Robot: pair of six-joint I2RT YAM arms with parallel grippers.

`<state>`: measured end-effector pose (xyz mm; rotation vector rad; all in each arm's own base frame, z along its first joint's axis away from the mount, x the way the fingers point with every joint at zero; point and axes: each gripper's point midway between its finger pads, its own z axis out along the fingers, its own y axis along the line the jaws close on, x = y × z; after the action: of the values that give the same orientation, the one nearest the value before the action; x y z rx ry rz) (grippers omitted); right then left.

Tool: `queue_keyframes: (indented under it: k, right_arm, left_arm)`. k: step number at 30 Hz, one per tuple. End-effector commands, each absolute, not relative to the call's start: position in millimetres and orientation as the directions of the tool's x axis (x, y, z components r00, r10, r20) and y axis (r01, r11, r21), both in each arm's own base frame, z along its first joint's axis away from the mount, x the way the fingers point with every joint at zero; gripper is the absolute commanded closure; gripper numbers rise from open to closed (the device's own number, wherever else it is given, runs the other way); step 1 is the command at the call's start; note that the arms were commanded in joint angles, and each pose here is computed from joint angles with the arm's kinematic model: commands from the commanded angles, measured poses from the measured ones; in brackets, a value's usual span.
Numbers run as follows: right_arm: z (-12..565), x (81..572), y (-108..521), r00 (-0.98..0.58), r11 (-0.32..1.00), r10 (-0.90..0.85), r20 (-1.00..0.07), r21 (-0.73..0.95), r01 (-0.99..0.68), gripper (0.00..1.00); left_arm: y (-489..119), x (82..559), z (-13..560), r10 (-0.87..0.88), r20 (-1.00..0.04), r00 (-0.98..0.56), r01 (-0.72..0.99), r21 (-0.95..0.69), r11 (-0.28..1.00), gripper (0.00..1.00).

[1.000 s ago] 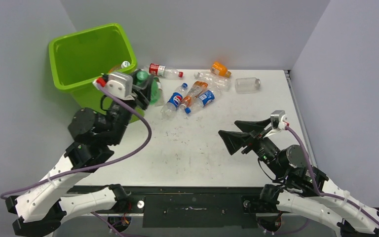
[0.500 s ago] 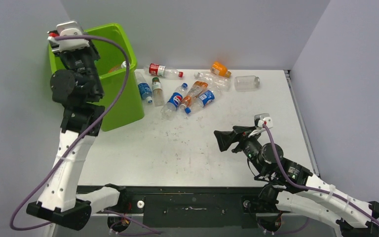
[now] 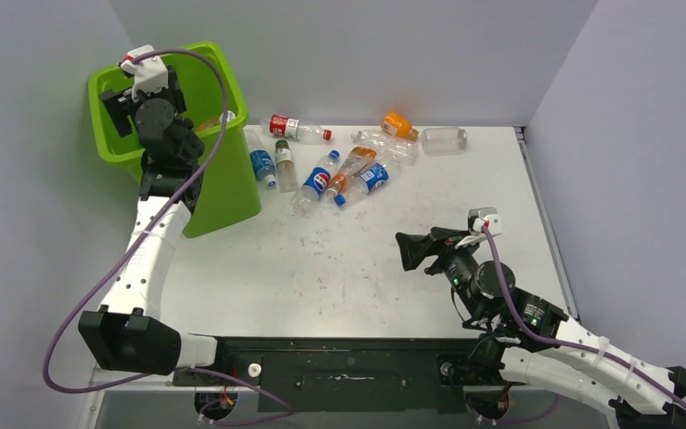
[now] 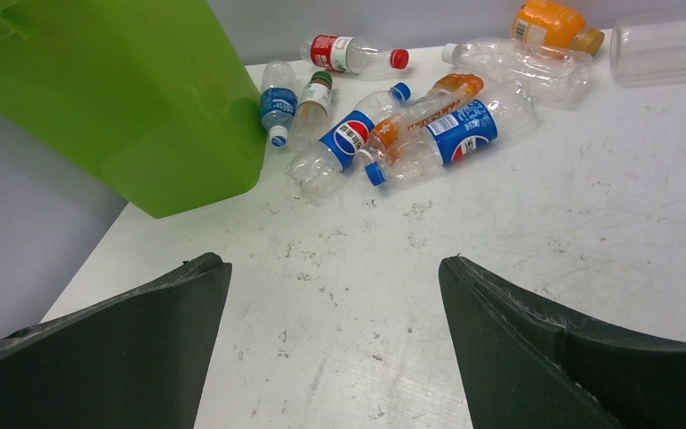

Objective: Put the plastic bottles in the bin
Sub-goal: Place the plastic bottle in the trash bin, then pick up the plastic bottle at the center of the board.

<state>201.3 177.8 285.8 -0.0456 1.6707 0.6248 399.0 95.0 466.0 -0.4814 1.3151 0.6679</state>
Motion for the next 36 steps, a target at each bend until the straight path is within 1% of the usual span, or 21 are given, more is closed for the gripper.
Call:
queue_keyframes:
  k: [1, 2, 3, 7, 10, 12, 13, 15, 17, 19, 20, 22, 25, 27, 31, 36]
  right_arm:
    - [297.8, 206.9, 169.7, -0.17, 0.875, 0.306, -0.937, 0.347, -0.337, 0.1]
    - [297.8, 207.5, 170.4, -0.17, 0.877, 0.302, -0.938, 0.343, -0.335, 0.1]
    - [298.2, 208.2, 170.7, -0.17, 0.879, 0.301, -0.938, 0.342, -0.332, 0.1]
    - [298.4, 210.6, 173.5, -0.171, 0.882, 0.297, -0.94, 0.338, -0.328, 0.1]
    - [300.3, 213.4, 175.0, -0.169, 0.887, 0.297, -0.94, 0.337, -0.316, 0.1]
    - [298.0, 218.3, 173.8, -0.173, 0.905, 0.28, -0.944, 0.32, -0.282, 0.1]
    - [295.4, 221.6, 172.3, -0.177, 0.917, 0.272, -0.946, 0.31, -0.251, 0.1]
    - [289.0, 229.8, 168.6, -0.184, 0.941, 0.252, -0.95, 0.285, -0.181, 0.1]
    - [281.0, 240.1, 164.8, -0.192, 0.96, 0.236, -0.953, 0.259, -0.105, 0.1]
    - [270.3, 256.0, 165.2, -0.214, 0.967, 0.229, -0.95, 0.247, -0.064, 0.1]
    - [263.5, 266.3, 168.3, -0.241, 0.962, 0.244, -0.94, 0.266, -0.065, 0.1]
    - [244.0, 293.3, 168.0, -0.303, 0.94, 0.309, -0.902, 0.339, -0.051, 0.1]
    - [209.4, 330.2, 165.6, -0.39, 0.87, 0.442, -0.808, 0.492, -0.035, 0.1]
    - [196.5, 354.3, 156.3, -0.379, 0.821, 0.528, -0.76, 0.571, -0.003, 0.1]
    - [177.6, 396.2, 155.0, -0.349, 0.769, 0.609, -0.712, 0.638, 0.037, 0.1]
    - [138.6, 442.2, 181.3, -0.405, 0.745, 0.631, -0.662, 0.662, 0.08, 0.1]
  left_arm:
    - [93.5, 378.4, 502.6, 0.124, -0.96, 0.252, -0.669, -0.081, 0.739, 0.19]
    - [91.2, 376.3, 508.6, 0.118, -0.957, 0.266, -0.659, -0.091, 0.746, 0.09]
    - [88.3, 372.7, 515.3, 0.112, -0.954, 0.279, -0.649, -0.101, 0.754, 0.03]
    - [56.0, 357.0, 544.6, 0.086, -0.936, 0.341, -0.548, -0.124, 0.827, 0.04]
    - [-4.2, 343.3, 561.6, 0.039, -0.923, 0.384, -0.358, -0.11, 0.927, 0.04]
    - [-52.8, 332.7, 566.6, -0.002, -0.923, 0.384, -0.179, -0.077, 0.981, 0.04]
    - [-81.4, 327.7, 564.1, -0.018, -0.928, 0.371, -0.063, -0.045, 0.997, 0.04]
    - [-141.0, 314.1, 549.1, -0.035, -0.948, 0.315, 0.204, 0.031, 0.978, 0.04]
    - [-189.8, 296.0, 524.5, -0.046, -0.97, 0.238, 0.447, 0.068, 0.892, 0.04]
    - [-219.4, 279.5, 493.5, -0.064, -0.989, 0.135, 0.601, 0.03, 0.799, 0.04]
    - [-227.0, 272.4, 477.9, -0.064, -0.993, 0.094, 0.644, 0.012, 0.765, 0.04]
    - [-237.3, 260.0, 442.9, -0.047, -0.999, 0.022, 0.706, -0.018, 0.708, 0.04]
    - [-232.5, 254.5, 389.7, -0.009, -0.998, -0.06, 0.699, -0.048, 0.714, 0.04]
    - [-227.7, 250.7, 362.2, 0.009, -0.996, -0.086, 0.692, -0.053, 0.72, 0.04]
    - [-221.3, 243.6, 315.6, 0.031, -0.989, -0.142, 0.683, -0.075, 0.727, 0.04]
    - [-211.8, 239.1, 291.8, -0.009, -0.989, -0.145, 0.655, -0.103, 0.749, 0.04]
